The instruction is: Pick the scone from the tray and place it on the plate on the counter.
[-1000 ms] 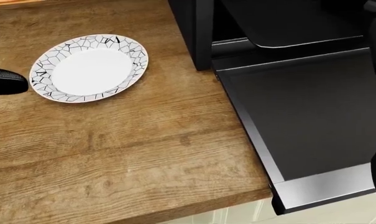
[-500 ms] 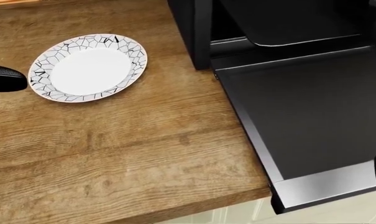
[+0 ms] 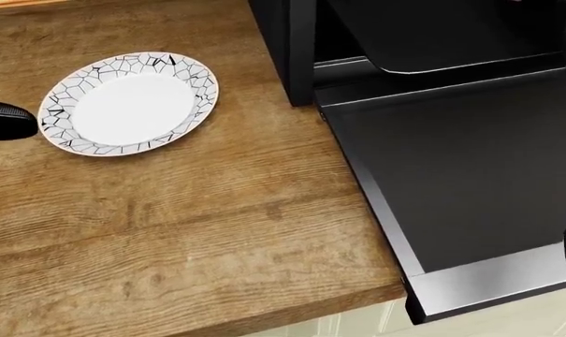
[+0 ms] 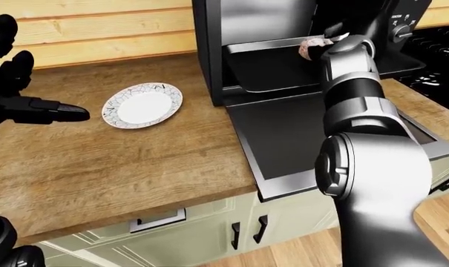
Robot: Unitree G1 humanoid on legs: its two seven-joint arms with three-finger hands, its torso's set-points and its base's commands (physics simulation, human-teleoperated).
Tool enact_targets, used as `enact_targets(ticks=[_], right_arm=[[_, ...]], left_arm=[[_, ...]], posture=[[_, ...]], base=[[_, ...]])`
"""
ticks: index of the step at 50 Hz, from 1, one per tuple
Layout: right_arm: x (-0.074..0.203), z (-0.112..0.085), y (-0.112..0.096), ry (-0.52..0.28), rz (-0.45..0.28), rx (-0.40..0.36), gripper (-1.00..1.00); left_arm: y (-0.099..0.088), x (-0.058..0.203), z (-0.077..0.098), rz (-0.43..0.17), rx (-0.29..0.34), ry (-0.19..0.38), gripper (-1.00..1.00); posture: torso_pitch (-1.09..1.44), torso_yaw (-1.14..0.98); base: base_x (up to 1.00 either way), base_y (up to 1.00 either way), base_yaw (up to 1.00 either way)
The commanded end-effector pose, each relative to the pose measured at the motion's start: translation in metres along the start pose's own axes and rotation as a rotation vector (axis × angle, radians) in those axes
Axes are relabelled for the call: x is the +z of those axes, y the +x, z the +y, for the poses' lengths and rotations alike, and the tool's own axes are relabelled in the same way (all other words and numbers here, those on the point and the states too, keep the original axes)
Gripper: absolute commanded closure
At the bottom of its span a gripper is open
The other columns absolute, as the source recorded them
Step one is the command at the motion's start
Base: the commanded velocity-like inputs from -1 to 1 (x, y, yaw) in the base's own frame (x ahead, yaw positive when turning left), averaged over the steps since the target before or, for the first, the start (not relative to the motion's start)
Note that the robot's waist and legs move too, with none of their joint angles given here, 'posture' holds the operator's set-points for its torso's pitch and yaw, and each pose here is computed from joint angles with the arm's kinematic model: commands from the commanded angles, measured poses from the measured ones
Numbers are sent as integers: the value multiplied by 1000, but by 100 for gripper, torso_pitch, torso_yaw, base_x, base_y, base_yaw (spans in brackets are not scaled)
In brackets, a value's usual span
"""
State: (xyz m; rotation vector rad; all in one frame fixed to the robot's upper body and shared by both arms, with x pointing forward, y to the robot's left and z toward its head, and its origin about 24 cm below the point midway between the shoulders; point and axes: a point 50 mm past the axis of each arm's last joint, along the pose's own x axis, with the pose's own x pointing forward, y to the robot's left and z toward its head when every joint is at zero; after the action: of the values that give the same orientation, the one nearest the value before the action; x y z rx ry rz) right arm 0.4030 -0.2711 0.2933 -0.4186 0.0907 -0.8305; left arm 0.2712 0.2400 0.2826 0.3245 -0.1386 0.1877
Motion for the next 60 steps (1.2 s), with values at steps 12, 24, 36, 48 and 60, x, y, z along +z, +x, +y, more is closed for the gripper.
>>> enact_targets(ticks=[12,24,36,48,60], right_arm=[[42,-25,-1,92,-115,-57,100],[60,-34,-5,121,-165,-44,100],[85,-35,-15,156,-218,53,100],[101,-53,-24,184,-250,136,100],[103,-73,-41,223,-276,200,100]], left_arm=[[-1,18,5,-79,28,22,-100],[-1,16,6,-76,30,22,-100],[0,13,4,-71,29,14,-100],[-1,15,5,-76,29,13,-100],[4,18,2,-82,20,11,-100]], posture=[[0,0],[0,0],[0,0],[0,0],[0,0]], base=[[0,0,0],[0,0,0],[0,0,0],[0,0,0],[0,0,0]])
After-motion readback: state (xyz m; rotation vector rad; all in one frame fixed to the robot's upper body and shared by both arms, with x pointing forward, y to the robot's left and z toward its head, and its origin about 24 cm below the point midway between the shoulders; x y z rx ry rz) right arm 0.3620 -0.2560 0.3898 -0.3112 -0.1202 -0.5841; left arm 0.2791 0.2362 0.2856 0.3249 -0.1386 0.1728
